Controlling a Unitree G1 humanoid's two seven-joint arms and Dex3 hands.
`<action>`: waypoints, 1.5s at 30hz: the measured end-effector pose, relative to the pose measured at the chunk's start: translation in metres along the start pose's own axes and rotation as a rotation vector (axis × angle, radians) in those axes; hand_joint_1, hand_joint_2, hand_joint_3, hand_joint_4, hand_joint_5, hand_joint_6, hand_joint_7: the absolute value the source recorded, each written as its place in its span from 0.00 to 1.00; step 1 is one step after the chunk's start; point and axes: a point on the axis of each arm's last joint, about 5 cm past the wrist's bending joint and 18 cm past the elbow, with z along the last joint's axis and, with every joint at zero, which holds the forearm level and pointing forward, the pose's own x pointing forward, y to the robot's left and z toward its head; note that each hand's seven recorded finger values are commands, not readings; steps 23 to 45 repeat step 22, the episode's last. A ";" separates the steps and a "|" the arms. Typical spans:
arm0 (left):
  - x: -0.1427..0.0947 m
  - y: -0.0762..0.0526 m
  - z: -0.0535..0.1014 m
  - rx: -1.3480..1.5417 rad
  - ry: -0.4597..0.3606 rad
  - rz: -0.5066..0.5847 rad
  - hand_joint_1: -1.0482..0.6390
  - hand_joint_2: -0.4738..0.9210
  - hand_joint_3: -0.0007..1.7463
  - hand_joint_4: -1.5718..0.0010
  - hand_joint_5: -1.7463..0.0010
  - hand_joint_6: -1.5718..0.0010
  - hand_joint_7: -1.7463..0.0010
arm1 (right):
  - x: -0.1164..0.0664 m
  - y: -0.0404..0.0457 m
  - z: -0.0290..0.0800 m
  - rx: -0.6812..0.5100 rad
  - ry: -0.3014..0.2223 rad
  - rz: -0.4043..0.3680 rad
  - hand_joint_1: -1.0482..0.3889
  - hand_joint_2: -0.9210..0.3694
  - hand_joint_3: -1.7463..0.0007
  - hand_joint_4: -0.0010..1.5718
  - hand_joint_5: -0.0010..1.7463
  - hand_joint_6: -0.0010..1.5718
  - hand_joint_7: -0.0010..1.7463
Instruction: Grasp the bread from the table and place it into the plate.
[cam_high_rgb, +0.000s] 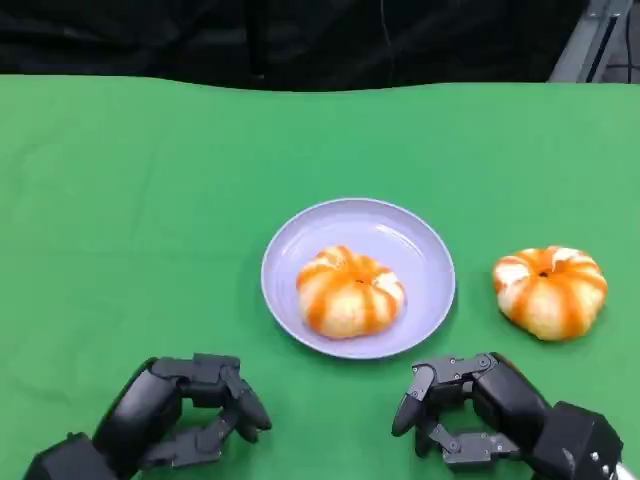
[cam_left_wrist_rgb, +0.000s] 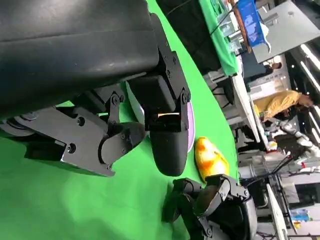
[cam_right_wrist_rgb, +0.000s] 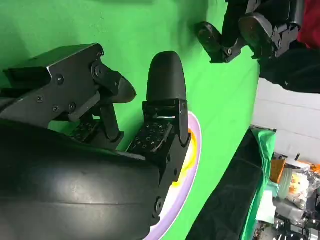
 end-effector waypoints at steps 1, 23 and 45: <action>0.000 0.000 0.000 0.000 0.000 0.000 0.63 0.77 0.62 0.47 0.12 0.42 0.25 | 0.000 0.0000 0.000 0.000 0.001 0.000 0.88 0.21 0.46 0.61 0.77 0.62 0.55; 0.000 0.000 0.000 -0.015 -0.013 0.022 0.61 0.75 0.65 0.48 0.13 0.43 0.28 | -0.001 -0.0010 0.000 -0.004 0.004 -0.010 0.87 0.23 0.46 0.61 0.76 0.63 0.55; 0.000 0.000 0.000 -0.015 -0.013 0.022 0.61 0.75 0.65 0.48 0.13 0.43 0.28 | -0.001 -0.0010 0.000 -0.004 0.004 -0.010 0.87 0.23 0.46 0.61 0.76 0.63 0.55</action>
